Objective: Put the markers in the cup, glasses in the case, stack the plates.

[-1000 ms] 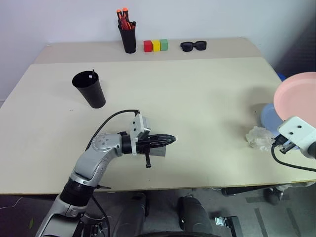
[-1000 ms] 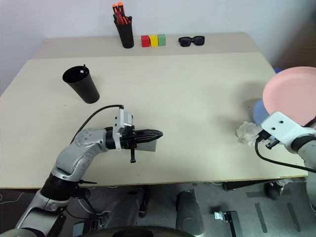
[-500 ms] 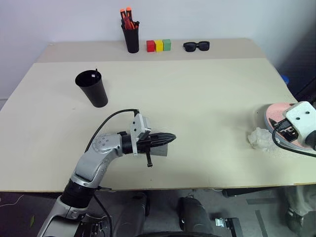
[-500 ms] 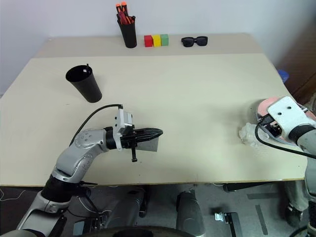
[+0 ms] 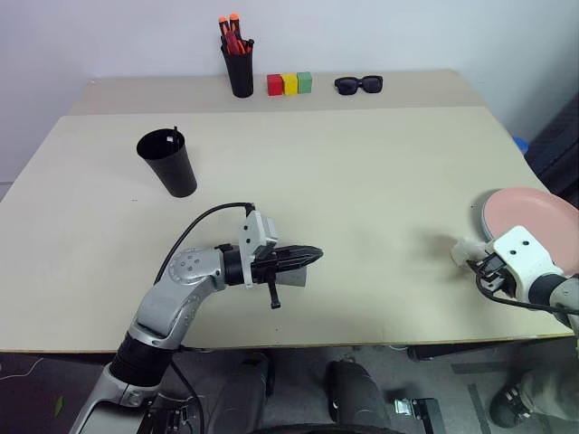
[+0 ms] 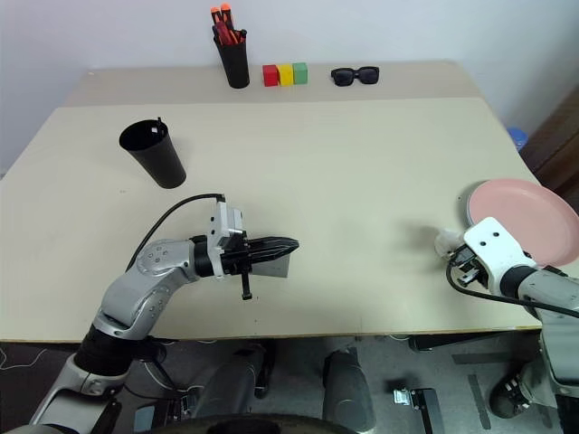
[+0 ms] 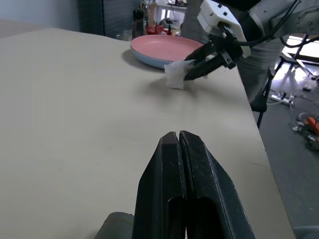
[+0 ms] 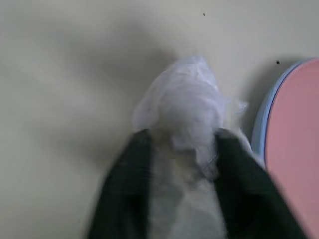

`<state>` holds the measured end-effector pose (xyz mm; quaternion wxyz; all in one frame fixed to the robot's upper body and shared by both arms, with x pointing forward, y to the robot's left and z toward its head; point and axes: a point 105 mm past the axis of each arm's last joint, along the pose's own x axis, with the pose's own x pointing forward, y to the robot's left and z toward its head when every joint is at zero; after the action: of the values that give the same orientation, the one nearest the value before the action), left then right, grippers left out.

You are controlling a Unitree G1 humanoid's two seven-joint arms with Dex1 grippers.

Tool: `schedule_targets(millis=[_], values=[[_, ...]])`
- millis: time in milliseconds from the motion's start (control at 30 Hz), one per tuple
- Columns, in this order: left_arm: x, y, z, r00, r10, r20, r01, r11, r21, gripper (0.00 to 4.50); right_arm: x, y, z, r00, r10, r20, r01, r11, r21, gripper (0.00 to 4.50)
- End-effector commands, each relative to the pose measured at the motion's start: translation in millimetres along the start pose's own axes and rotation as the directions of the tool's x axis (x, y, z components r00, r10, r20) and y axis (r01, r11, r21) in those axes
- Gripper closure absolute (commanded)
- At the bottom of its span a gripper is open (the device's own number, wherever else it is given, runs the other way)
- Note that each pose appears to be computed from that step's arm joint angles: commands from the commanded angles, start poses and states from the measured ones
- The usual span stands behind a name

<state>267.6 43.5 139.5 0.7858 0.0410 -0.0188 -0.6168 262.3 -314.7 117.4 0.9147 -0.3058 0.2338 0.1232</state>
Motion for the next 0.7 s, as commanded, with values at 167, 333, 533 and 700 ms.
schedule_targets(millis=[167, 333, 533, 700], values=[[0.7, -5.1, 7.6, 1.0, -0.025, 0.018, 0.025, 0.999, 0.024, 4.5, -18.7, -46.3, 39.4, 0.973, -0.204, 0.111, 0.203, 0.979, 0.017, 4.46], [2.0, -6.2, 6.4, 1.0, -0.022, 0.017, 0.022, 1.0, 0.021, 4.5, -27.5, -91.8, 28.5, 0.908, -0.419, 0.023, 0.419, 0.908, 0.005, 4.46], [0.5, 4.0, 13.2, 0.998, 0.048, 0.039, -0.049, 0.998, 0.027, 4.5, -21.8, -107.5, 20.9, 0.883, -0.469, -0.011, 0.469, 0.882, 0.047, 2.92], [-9.9, 15.2, 19.1, 0.987, 0.145, 0.063, -0.146, 0.989, 0.012, 4.5, -8.9, -102.6, 35.5, 0.896, -0.442, 0.052, 0.44, 0.897, 0.032, 0.86]])
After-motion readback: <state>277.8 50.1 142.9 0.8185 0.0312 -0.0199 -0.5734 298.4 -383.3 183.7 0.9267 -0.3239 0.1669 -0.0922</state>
